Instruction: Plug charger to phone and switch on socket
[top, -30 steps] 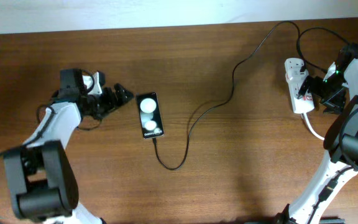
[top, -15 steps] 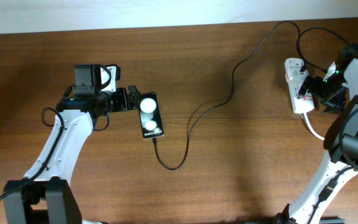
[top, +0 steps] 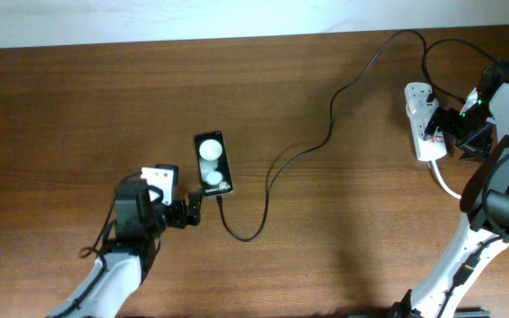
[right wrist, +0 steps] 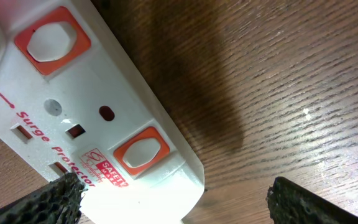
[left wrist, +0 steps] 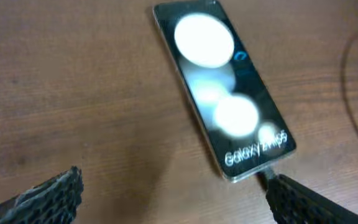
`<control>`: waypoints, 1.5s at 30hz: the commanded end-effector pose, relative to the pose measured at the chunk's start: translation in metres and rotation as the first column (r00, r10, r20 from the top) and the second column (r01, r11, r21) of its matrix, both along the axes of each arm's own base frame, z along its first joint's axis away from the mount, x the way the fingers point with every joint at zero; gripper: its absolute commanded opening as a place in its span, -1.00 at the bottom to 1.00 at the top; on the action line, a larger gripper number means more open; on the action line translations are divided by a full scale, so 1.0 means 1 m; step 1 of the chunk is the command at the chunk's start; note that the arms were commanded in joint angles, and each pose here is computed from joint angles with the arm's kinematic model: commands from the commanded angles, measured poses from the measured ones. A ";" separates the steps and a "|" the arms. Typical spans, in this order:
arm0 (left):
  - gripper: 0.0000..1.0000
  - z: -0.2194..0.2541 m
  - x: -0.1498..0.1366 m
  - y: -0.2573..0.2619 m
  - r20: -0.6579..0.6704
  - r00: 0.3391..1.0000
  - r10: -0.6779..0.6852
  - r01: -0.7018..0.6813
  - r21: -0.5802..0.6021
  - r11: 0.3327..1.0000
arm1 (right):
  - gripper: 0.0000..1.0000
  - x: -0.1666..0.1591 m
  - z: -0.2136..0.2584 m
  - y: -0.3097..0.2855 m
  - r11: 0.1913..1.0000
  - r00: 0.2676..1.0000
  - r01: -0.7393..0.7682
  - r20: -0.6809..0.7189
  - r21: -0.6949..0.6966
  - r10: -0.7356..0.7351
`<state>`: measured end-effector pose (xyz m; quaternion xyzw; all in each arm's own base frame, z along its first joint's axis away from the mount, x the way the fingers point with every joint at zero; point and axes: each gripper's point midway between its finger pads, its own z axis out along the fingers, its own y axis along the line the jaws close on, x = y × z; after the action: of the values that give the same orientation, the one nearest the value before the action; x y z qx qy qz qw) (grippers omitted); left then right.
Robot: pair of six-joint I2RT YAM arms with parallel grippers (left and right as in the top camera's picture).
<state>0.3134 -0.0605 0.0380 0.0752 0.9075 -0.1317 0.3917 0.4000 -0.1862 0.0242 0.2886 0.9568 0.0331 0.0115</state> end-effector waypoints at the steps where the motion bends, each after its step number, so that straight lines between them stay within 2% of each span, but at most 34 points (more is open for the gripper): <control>1: 0.98 -0.010 -0.016 0.001 -0.003 1.000 -0.008 0.008 0.013 1.000 | 0.97 0.000 -0.007 -0.005 1.000 1.000 -0.002 -0.017 -0.014 0.001; 4: 0.99 -0.020 -0.030 0.002 0.006 1.000 -0.008 0.008 0.012 1.000 | 0.97 0.000 -0.007 -0.005 1.000 1.000 -0.002 -0.017 -0.014 0.002; 10: 0.98 -0.015 -0.054 0.005 0.136 0.991 0.002 -0.004 0.015 1.000 | 0.97 0.000 -0.007 -0.005 1.000 1.000 -0.001 -0.017 -0.015 0.001; 18: 0.98 -0.008 -0.081 0.018 0.118 0.992 0.051 -0.058 0.061 0.996 | 0.97 0.000 -0.007 -0.005 1.000 1.000 -0.001 -0.017 -0.015 0.001; 21: 0.98 0.003 -0.078 0.021 0.171 0.983 0.064 -0.076 0.065 0.995 | 0.97 0.000 -0.007 -0.005 1.000 1.000 -0.001 -0.017 -0.015 0.001; 22: 0.98 0.018 -0.074 0.021 0.236 0.970 0.065 -0.080 0.056 0.995 | 0.97 0.000 -0.007 -0.005 1.000 1.000 -0.001 -0.017 -0.015 0.001; 26: 0.98 0.075 -0.066 0.021 0.469 0.880 0.072 -0.093 0.022 0.995 | 0.97 0.000 -0.007 -0.005 1.000 1.000 -0.002 -0.017 -0.014 0.001; 32: 0.98 0.119 -0.071 0.017 0.630 0.774 0.059 -0.077 0.001 0.997 | 0.97 0.000 -0.007 -0.005 1.000 1.000 -0.002 -0.017 -0.014 0.001; 34: 0.98 0.121 -0.073 0.013 0.641 0.766 0.038 -0.062 0.015 0.998 | 0.97 0.000 -0.007 -0.005 1.000 1.000 -0.002 -0.017 -0.014 0.002; 37: 0.98 0.120 -0.071 0.019 0.655 0.756 0.006 -0.096 0.101 0.990 | 0.97 0.000 -0.007 -0.005 1.000 1.000 -0.001 -0.017 -0.015 0.001; 45: 0.98 0.121 -0.071 0.020 0.656 0.754 0.008 -0.098 0.100 0.990 | 0.97 0.000 -0.007 -0.005 1.000 1.000 -0.001 -0.017 -0.015 0.001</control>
<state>0.2425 -0.0424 0.1596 0.1135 0.7224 -0.0373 0.6811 0.4001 -0.1863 0.0239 0.2884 0.9569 0.0330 0.0113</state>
